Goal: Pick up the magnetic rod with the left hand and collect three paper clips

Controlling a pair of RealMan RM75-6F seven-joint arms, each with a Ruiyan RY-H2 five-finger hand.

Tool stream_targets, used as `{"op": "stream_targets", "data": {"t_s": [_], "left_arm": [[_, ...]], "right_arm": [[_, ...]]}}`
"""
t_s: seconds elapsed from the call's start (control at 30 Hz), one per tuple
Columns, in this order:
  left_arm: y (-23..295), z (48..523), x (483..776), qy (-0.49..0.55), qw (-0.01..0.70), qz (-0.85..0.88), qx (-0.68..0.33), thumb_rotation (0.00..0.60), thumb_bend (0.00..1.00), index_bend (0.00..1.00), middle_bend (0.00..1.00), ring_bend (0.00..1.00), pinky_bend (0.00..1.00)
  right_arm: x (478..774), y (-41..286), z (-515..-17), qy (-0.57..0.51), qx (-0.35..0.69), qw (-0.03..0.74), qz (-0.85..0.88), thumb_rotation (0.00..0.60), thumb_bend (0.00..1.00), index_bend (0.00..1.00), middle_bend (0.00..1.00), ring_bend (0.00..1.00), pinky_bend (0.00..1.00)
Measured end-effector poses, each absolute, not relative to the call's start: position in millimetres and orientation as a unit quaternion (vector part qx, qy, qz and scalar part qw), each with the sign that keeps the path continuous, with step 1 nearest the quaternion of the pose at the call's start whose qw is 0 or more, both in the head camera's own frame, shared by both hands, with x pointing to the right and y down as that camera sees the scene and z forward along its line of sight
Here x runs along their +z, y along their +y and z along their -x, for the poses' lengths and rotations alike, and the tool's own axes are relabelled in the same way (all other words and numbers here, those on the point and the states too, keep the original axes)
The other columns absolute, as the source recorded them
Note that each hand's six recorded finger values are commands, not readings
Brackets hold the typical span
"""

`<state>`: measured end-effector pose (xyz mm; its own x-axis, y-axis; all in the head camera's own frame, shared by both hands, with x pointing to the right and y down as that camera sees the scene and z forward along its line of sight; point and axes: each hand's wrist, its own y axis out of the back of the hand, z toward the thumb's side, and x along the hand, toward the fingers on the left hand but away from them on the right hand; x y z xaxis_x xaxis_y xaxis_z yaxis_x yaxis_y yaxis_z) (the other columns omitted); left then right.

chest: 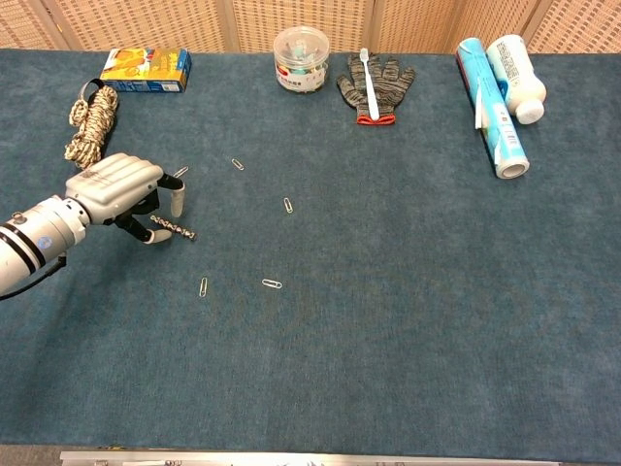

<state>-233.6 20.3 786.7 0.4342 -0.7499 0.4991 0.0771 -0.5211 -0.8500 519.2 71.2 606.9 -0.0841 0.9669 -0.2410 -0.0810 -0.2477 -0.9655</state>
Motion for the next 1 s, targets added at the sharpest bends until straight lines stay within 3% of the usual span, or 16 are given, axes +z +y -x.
{"op": "stream_targets", "data": {"t_s": [1.0], "left_arm": [[14.2, 236.1, 786.9, 0.177, 0.496, 0.695, -0.49, 0.6, 0.22, 0.53, 1.0, 0.93, 0.77]], "right_arm": [[612.8, 73.2, -518.3, -0.425, 0.602, 0.433, 0.52, 0.6, 0.0, 0.49, 0.36, 0.26, 0.44]]}}
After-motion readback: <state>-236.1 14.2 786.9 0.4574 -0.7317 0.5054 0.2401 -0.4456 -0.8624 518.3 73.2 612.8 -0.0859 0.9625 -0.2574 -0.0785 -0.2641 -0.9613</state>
